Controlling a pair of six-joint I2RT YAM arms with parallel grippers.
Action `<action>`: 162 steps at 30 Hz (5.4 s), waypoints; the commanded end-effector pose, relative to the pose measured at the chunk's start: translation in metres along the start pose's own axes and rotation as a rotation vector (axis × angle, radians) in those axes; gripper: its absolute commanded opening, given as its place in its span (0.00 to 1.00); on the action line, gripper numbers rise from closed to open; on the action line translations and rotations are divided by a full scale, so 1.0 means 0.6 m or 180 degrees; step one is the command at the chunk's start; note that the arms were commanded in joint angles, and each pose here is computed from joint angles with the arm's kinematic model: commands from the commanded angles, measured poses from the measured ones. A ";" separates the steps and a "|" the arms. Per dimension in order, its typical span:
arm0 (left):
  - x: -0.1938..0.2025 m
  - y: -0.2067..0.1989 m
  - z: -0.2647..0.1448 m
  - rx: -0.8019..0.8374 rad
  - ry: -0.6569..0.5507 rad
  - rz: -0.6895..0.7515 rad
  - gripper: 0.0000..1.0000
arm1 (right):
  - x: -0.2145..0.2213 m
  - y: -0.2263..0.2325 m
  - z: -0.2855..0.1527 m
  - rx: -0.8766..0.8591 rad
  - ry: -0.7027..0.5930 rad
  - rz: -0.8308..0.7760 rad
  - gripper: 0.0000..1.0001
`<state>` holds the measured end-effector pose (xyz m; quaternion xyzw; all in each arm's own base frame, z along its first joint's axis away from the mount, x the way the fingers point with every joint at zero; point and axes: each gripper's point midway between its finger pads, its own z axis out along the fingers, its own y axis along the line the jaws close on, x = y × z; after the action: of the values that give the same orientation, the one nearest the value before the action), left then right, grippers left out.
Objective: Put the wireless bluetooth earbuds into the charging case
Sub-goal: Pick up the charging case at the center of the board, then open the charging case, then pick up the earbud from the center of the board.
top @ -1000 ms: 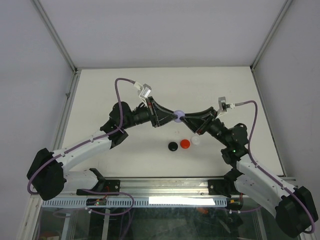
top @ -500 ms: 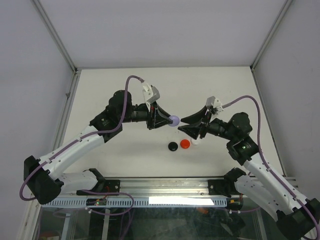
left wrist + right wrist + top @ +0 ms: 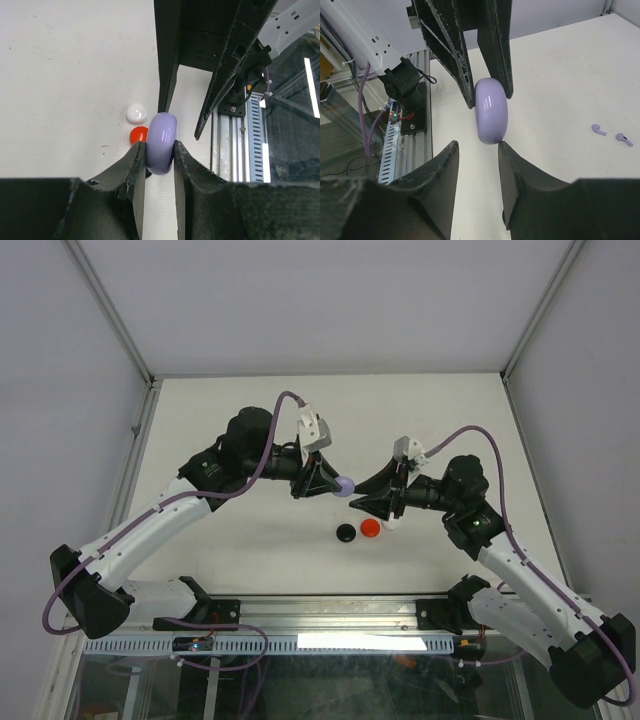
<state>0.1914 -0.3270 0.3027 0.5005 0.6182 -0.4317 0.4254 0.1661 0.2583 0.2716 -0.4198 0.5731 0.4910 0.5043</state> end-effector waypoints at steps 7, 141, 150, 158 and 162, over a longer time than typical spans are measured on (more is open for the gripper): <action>-0.023 -0.007 0.002 -0.0035 0.0096 0.0382 0.00 | -0.058 0.014 0.020 -0.0265 -0.0205 -0.0340 0.33; -0.056 0.039 0.005 -0.0479 -0.0446 -0.0182 0.56 | -0.023 0.030 0.012 -0.0322 -0.0970 -0.0466 0.00; -0.063 0.106 -0.026 -0.1312 -0.0612 -0.0517 0.68 | 0.004 -0.044 0.002 0.0522 -0.0892 -0.0436 0.00; 0.017 0.232 -0.045 -0.2217 -0.0530 -0.1365 0.69 | 0.024 -0.090 -0.029 0.1162 -0.0930 -0.0462 0.00; 0.064 0.288 -0.034 -0.2476 -0.0389 -0.1641 0.69 | 0.032 -0.093 -0.034 0.1219 -0.0914 -0.0443 0.00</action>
<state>0.3232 -0.2826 0.2712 0.1819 0.7887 -0.3063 0.5012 0.2061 0.2379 0.2350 -0.2992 0.5562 0.4189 0.6524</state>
